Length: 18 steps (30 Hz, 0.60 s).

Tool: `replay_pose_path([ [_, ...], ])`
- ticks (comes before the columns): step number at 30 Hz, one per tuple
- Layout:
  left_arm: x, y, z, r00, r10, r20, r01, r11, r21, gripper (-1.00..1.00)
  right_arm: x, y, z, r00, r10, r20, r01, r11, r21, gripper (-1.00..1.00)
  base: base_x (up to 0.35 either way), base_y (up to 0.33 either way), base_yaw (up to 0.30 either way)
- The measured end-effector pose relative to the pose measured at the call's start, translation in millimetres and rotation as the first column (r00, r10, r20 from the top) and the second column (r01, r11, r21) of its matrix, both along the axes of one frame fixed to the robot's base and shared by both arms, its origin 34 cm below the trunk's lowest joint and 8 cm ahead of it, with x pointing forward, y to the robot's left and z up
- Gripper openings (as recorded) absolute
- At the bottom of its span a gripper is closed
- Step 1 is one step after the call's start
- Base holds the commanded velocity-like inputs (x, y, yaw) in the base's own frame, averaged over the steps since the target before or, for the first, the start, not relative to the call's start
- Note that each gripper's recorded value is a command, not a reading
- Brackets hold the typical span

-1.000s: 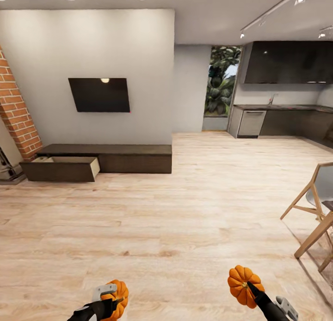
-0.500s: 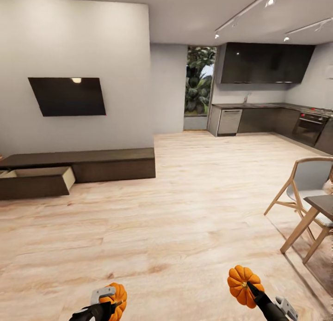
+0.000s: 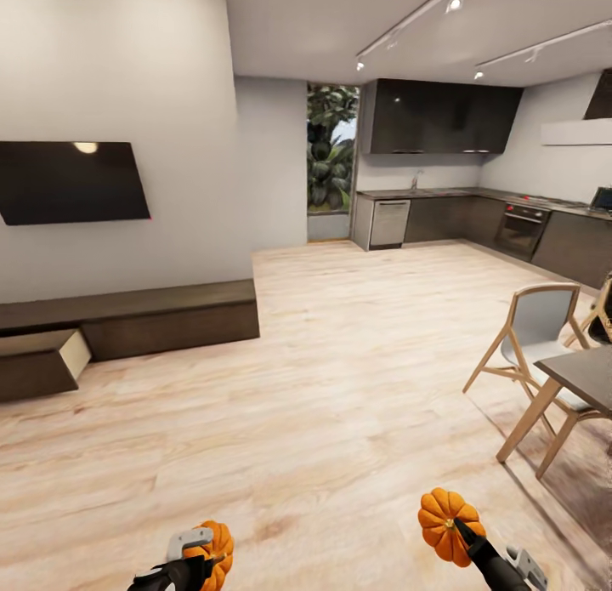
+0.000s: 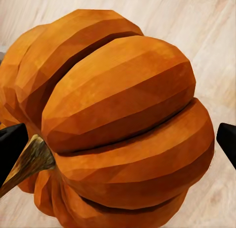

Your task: Place each of the two pumpkins and all three candles from the living room inside a cabinet in the living room (use any cabinet), then make sure every cabinet is closed, and position the cauldron so it is next to a table in the living room.

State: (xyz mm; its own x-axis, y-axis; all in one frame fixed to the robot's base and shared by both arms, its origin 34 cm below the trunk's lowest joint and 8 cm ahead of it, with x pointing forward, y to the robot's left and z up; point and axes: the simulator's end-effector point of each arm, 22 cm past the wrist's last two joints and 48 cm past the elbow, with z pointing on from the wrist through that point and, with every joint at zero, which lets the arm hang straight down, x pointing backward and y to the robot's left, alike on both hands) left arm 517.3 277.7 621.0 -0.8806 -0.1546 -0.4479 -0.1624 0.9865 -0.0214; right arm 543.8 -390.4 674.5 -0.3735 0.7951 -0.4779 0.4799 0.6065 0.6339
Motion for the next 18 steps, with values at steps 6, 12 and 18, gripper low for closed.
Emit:
replay_pose_path([
  [6, 0.0, -0.3, 0.0, 1.000, -0.001, 0.000, 0.001, 1.000, 0.000, -1.00, 0.2, 4.7, -0.8, 1.000, 0.003, 0.000, -0.003, 1.000, 0.005, -1.00, 0.281, 0.173, -0.223],
  [12, -0.1, -0.8, 0.0, 1.000, -0.001, 0.000, 0.001, 1.000, -0.001, -1.00, 0.1, 5.9, -1.1, 1.000, 0.004, 0.000, -0.004, 1.000, 0.007, -1.00, 0.315, 0.039, -0.118],
  [18, -0.1, -1.1, 0.0, 1.000, -0.001, 0.000, 0.001, 1.000, -0.002, -1.00, 0.4, 10.0, -1.8, 1.000, 0.005, 0.000, -0.005, 1.000, 0.012, -1.00, 0.323, 0.002, -0.007],
])
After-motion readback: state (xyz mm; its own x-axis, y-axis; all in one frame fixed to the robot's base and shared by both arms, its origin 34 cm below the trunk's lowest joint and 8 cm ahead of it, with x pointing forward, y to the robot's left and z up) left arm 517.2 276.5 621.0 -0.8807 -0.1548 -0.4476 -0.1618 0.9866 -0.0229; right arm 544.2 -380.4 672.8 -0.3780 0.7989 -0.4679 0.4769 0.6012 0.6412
